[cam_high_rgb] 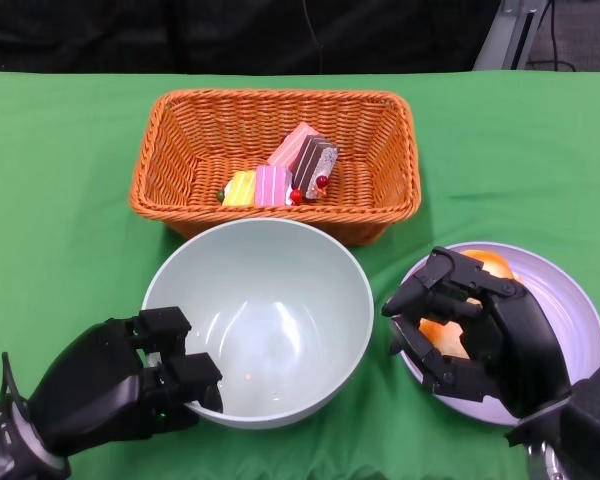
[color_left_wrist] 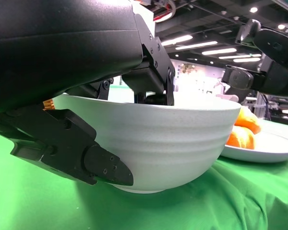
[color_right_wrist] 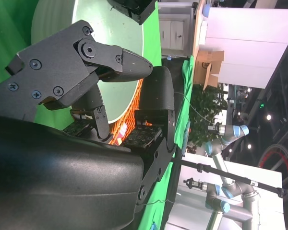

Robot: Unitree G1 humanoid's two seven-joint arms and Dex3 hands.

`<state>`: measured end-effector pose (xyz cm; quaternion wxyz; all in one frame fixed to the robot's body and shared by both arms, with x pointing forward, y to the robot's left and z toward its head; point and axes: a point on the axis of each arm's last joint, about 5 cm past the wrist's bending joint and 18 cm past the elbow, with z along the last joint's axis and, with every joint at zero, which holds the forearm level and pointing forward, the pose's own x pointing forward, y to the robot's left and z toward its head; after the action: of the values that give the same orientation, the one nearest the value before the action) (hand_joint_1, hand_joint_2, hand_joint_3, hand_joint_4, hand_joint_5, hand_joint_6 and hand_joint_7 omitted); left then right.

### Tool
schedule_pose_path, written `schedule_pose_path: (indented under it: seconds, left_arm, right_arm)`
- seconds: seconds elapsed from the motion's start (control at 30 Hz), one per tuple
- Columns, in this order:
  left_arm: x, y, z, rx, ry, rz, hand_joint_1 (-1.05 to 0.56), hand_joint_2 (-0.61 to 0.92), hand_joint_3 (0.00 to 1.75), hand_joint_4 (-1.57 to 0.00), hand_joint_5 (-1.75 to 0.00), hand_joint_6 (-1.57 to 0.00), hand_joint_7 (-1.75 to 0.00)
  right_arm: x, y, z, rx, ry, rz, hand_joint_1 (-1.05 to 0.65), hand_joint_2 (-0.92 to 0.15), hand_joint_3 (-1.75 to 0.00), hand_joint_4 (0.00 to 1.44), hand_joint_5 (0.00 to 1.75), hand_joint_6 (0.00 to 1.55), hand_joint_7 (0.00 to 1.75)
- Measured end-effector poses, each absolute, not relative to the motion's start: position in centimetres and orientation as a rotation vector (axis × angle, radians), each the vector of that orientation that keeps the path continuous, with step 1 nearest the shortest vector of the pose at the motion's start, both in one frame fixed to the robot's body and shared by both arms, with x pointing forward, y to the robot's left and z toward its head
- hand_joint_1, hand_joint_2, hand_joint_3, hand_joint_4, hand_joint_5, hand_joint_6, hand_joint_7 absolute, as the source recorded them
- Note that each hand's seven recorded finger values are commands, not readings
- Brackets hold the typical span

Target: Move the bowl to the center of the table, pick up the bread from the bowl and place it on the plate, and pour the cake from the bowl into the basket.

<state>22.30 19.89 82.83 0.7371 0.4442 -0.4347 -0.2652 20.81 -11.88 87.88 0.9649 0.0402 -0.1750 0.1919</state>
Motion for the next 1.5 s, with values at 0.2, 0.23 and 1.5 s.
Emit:
schedule_pose_path:
  seconds: [0.2,0.23,1.5]
  left_arm:
    - [22.4,20.1,83.5,0.976,-0.919,-0.637,-0.41,0.81,0.0,-0.78,-0.15,-0.83,-0.01]
    - [22.4,20.2,83.6,0.986,-0.913,-0.65,-0.51,0.83,0.01,-0.73,-0.1,-0.77,-0.01]
    - [22.8,17.9,87.7,0.011,-0.603,-0.335,-0.41,0.92,0.15,-0.92,-0.32,-0.86,-0.14]
  right_arm:
    - [20.8,-11.8,87.9,0.078,-0.355,0.392,-0.21,-0.59,-0.86,0.72,1.59,0.67,1.33]
    - [20.8,-11.8,87.9,0.077,-0.356,0.392,-0.21,-0.59,-0.86,0.72,1.59,0.67,1.33]
    - [20.8,-11.7,87.9,0.074,-0.359,0.397,-0.22,-0.58,-0.85,0.72,1.6,0.66,1.33]
